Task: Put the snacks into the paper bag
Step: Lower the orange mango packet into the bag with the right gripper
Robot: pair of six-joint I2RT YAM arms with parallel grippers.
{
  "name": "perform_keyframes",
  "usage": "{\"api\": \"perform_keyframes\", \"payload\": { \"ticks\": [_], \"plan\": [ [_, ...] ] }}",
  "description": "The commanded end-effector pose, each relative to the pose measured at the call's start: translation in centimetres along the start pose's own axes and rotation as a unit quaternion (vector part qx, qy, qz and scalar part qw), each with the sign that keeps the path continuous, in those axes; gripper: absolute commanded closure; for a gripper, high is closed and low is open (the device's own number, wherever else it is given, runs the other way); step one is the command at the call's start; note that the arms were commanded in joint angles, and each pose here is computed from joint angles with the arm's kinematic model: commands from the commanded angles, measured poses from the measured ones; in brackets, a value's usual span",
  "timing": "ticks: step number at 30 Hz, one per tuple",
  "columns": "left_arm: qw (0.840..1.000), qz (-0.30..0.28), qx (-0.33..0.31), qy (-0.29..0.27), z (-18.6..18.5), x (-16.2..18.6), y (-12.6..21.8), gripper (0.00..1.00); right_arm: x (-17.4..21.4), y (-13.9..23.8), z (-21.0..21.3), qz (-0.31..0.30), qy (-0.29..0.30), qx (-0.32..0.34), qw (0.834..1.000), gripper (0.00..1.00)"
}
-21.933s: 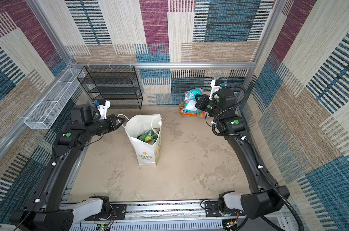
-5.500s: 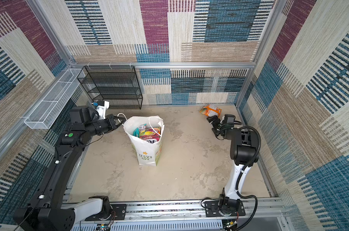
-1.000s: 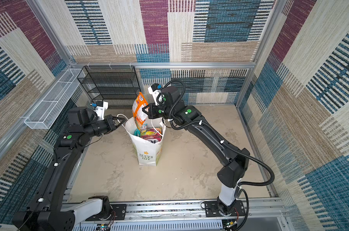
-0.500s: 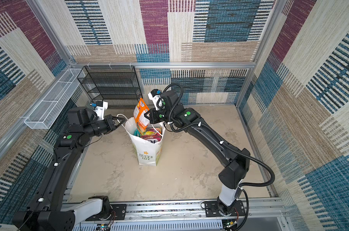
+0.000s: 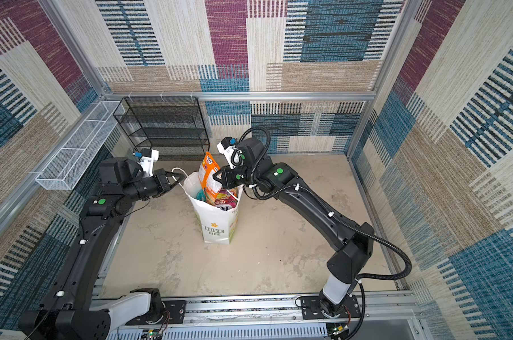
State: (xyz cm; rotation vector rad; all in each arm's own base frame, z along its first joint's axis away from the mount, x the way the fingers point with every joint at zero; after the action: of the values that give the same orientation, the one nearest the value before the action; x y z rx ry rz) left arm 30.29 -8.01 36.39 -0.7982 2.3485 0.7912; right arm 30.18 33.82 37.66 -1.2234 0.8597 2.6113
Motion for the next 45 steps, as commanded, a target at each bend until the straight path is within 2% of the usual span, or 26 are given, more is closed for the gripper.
{"api": "perform_keyframes", "payload": {
  "ticks": [1,5,12,20,30,34,37,39,45],
  "plan": [
    [1.0,-0.018,0.019,-0.017,-0.7,-0.9,0.1,0.99,0.1,-0.3,-0.1,0.007,0.011,0.0,1.0,1.0],
    [1.0,-0.018,0.018,-0.016,-0.7,-0.9,0.1,0.99,0.2,-1.4,-1.6,0.024,0.013,0.043,0.999,1.0],
    [1.0,-0.018,0.018,-0.017,-0.7,-0.9,0.1,0.99,0.9,-4.0,-1.6,0.066,0.002,0.004,0.998,1.0],
    [1.0,-0.02,0.019,-0.014,-0.6,-1.0,0.2,0.99,2.7,-4.6,-0.6,0.112,-0.021,-0.042,0.993,1.0],
    [1.0,-0.021,0.02,-0.013,-0.6,-1.0,0.2,0.99,5.7,-6.7,-3.9,0.156,-0.027,0.047,0.986,1.0],
    [1.0,-0.02,0.019,-0.013,-0.5,-1.0,0.2,0.99,5.5,-7.6,-5.4,0.166,-0.025,0.095,0.981,0.92],
    [1.0,-0.02,0.02,-0.013,-0.6,-1.0,0.2,0.99,3.5,-6.8,-5.3,0.134,-0.012,0.128,0.983,0.76],
    [1.0,-0.021,0.019,-0.013,-0.5,-1.0,0.3,0.99,1.8,-5.8,-4.0,0.107,0.004,0.121,0.987,0.69],
    [1.0,-0.022,0.02,-0.011,-0.5,-1.1,0.3,0.99,-2.3,-2.1,-0.7,0.023,0.04,0.133,0.99,0.62]
  ]
}}
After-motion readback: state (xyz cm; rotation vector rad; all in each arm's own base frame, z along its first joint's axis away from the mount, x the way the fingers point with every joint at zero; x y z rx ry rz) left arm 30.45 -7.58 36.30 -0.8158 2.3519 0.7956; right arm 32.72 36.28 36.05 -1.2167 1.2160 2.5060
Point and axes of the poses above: each gripper's point midway between its finger pads, its own y axis back along the fingers, its own z axis along the line the jaws close on, x = y × z, the point moved 5 cm from there along y, back along the fingers, and after that the axes turned 3 degrees about -y, right-handed, at the moved point
